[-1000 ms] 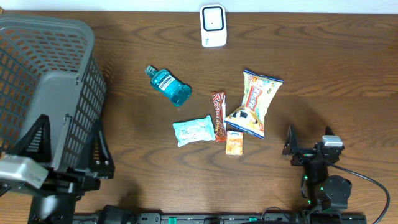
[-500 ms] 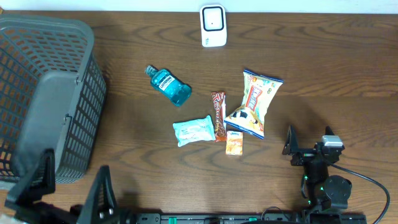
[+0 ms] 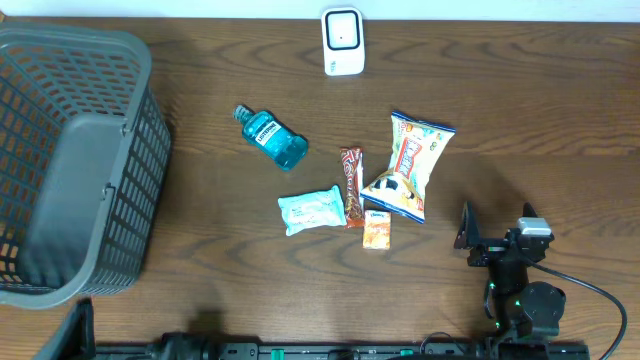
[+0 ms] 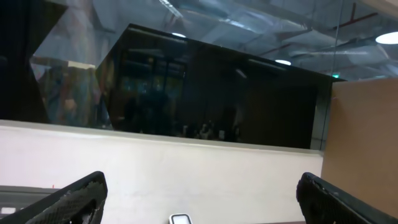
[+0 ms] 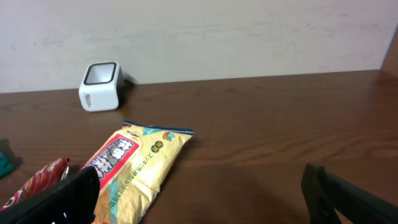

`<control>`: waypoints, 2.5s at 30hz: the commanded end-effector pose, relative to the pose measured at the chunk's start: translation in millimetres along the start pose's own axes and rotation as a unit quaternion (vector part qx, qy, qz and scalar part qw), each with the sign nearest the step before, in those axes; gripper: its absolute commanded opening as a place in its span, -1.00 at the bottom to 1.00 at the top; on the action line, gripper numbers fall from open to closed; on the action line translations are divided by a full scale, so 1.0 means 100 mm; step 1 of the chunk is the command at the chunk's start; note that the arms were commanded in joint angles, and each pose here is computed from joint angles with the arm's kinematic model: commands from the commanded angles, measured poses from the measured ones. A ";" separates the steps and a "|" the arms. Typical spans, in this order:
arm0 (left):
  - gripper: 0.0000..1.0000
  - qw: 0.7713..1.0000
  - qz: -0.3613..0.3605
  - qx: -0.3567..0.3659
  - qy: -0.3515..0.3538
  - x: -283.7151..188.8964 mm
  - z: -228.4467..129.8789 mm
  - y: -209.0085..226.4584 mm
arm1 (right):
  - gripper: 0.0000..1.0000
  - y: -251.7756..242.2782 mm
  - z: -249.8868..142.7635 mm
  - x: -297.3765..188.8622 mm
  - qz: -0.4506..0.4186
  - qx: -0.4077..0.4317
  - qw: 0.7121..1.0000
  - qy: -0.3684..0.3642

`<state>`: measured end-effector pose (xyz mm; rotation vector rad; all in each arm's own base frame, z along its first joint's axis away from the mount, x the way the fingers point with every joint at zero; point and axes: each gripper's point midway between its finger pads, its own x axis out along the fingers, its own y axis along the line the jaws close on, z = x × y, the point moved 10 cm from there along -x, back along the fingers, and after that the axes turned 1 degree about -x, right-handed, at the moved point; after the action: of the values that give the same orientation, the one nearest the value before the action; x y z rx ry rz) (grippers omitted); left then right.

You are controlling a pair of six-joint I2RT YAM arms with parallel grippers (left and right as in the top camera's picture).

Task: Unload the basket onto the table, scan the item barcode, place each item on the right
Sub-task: 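Raise the right arm and move the right gripper over the snack items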

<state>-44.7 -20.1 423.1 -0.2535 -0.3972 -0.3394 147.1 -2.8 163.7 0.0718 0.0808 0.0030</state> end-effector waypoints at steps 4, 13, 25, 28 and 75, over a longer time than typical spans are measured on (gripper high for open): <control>0.96 1.000 -0.001 -0.006 0.007 -0.03 -0.05 -0.01 | 0.99 0.00 -0.01 0.00 0.000 -0.006 1.000 0.002; 0.96 1.000 0.000 -0.004 0.011 -0.03 -0.06 0.00 | 0.98 0.07 -0.01 0.00 0.046 0.094 0.994 0.007; 0.96 0.991 -0.010 0.132 -0.036 -0.15 0.16 -0.11 | 0.99 0.56 -0.03 -0.26 0.392 0.296 0.856 0.164; 0.96 0.987 0.010 0.146 -0.070 -0.19 0.27 -0.12 | 0.98 0.61 -0.05 -0.34 0.443 0.289 0.826 0.193; 0.96 0.973 0.154 0.104 -0.138 -0.12 0.40 -0.03 | 0.97 0.53 0.01 -0.19 0.360 0.354 0.832 0.228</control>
<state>-77.8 -8.5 451.8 -0.1456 -0.6708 0.0332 122.4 52.9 155.2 0.8803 0.5674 0.8063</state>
